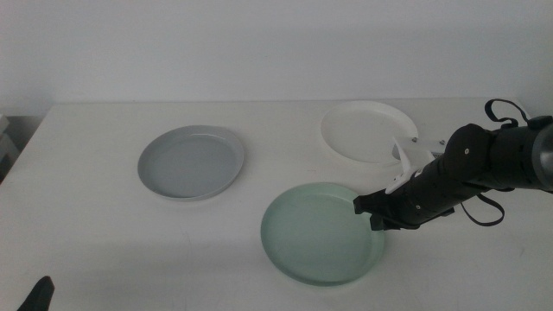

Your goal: Stack the three bowls on top of each other.

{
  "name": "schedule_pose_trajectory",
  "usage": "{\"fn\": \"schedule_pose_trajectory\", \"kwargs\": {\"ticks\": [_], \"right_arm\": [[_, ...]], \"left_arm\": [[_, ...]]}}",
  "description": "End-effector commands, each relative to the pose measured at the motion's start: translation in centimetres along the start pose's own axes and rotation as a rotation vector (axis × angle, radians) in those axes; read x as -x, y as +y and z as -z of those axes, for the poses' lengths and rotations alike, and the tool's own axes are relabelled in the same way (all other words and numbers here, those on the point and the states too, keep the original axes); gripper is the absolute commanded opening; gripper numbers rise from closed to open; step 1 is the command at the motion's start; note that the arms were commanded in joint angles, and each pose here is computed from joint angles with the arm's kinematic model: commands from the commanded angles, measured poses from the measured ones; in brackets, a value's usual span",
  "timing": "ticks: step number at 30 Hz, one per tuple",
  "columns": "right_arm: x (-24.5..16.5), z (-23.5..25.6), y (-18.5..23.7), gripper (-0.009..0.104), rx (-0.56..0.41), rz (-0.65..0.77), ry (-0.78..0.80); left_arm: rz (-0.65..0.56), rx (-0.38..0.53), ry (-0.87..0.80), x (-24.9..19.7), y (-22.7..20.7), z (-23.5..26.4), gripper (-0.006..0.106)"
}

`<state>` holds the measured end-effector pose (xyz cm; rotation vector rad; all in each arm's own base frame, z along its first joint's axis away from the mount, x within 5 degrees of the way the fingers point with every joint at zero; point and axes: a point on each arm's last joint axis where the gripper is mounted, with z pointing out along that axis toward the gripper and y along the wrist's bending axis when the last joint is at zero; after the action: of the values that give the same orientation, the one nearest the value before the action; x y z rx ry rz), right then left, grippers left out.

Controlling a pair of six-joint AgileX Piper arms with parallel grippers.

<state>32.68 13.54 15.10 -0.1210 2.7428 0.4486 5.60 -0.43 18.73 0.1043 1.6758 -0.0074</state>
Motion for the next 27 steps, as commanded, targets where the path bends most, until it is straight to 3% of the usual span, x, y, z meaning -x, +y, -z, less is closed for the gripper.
{"fn": "schedule_pose_trajectory", "kwargs": {"ticks": [1, 6, 10, 19, 27], "right_arm": [[1.2, 1.6, 0.8, 0.014, 0.017, 0.016, -0.088], [1.9, 2.3, 0.9, 0.044, 0.022, 0.024, -0.115], [4.4, 5.1, 1.1, 0.059, 0.012, 0.08, -0.222], [12.7, 10.0, -3.7, 0.06, -0.081, 0.019, -0.341], [18.7, 7.2, -7.2, 0.059, -0.129, -0.008, -0.327]], "left_arm": [[0.015, 0.01, -0.08, 0.8, 0.1, 0.1, 0.105], [0.015, 0.01, -0.08, 0.8, 0.1, 0.1, 0.105], [0.015, 0.01, -0.08, 0.8, 0.1, 0.1, 0.105], [0.015, 0.01, -0.08, 0.8, 0.1, 0.1, 0.105], [0.015, 0.01, -0.08, 0.8, 0.1, 0.1, 0.105]]}}
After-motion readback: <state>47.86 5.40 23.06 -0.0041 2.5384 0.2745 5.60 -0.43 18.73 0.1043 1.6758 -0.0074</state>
